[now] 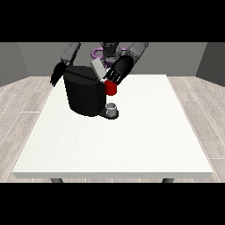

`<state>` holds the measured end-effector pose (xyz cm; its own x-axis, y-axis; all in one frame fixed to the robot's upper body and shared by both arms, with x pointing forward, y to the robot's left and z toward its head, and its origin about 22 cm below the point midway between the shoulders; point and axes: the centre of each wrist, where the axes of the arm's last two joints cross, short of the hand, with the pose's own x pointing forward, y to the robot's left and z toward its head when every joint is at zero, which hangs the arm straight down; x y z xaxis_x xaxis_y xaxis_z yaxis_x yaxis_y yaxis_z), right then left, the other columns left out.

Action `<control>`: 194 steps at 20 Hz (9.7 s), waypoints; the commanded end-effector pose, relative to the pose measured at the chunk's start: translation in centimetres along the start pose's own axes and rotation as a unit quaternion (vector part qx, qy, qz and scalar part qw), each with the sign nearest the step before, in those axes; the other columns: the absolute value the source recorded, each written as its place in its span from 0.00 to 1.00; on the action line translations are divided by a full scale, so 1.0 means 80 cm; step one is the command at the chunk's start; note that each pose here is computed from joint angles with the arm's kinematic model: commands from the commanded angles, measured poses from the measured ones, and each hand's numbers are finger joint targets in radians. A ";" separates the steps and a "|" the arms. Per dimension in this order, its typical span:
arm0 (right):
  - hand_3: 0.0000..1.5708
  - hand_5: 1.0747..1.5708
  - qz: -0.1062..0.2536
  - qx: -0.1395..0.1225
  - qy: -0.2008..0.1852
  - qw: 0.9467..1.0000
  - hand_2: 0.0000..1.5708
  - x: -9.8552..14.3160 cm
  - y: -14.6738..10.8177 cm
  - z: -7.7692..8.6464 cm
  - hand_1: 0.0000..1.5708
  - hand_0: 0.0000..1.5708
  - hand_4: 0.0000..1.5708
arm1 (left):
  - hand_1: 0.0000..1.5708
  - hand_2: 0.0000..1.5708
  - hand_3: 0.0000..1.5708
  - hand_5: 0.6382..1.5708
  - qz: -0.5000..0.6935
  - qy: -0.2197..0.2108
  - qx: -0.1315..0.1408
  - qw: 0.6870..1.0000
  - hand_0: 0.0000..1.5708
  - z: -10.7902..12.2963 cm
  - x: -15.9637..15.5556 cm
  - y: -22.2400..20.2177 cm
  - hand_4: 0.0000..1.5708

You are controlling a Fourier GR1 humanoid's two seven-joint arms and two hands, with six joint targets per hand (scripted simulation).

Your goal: Insert the coffee pod into the coffee machine and close the lid

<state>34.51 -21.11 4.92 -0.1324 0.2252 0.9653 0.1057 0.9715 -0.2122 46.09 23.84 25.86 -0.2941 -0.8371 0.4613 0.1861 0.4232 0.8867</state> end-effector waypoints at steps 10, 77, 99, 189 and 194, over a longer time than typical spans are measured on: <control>0.00 1.00 0.001 0.007 -0.003 1.000 0.00 0.008 -0.009 -0.007 0.00 0.00 0.00 | 0.77 0.79 0.76 1.00 -0.008 -0.005 0.036 0.999 0.77 0.002 0.008 0.027 0.23; 0.00 1.00 0.021 -0.029 0.102 0.994 0.00 -0.083 -0.029 0.050 0.00 0.00 0.00 | 0.00 0.05 0.00 1.00 -0.077 -0.025 -0.010 0.997 0.00 -0.001 -0.041 -0.100 0.00; 0.00 1.00 -0.011 0.030 0.114 0.993 0.00 -0.086 -0.046 0.080 0.00 0.00 0.12 | 0.00 0.00 0.00 1.00 0.471 0.080 -0.043 0.877 0.00 0.127 -0.133 -0.411 0.27; 0.00 1.00 0.097 0.028 -0.108 0.989 0.00 0.285 -0.043 -0.122 0.00 0.00 0.00 | 0.00 0.00 0.00 1.00 0.408 -0.183 0.032 0.894 0.00 0.106 0.004 -0.244 0.22; 0.00 1.00 0.073 -0.004 -0.095 0.993 0.00 0.295 -0.063 -0.116 0.00 0.00 0.00 | 0.00 0.00 0.00 1.00 0.397 -0.214 0.011 0.893 0.00 0.100 0.020 -0.241 0.18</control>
<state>40.26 -26.80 28.34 -0.0627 0.4244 0.9033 0.2696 0.8786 -0.3941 34.37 18.14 9.24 -0.3940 -0.0814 0.9155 0.4336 0.8618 0.2633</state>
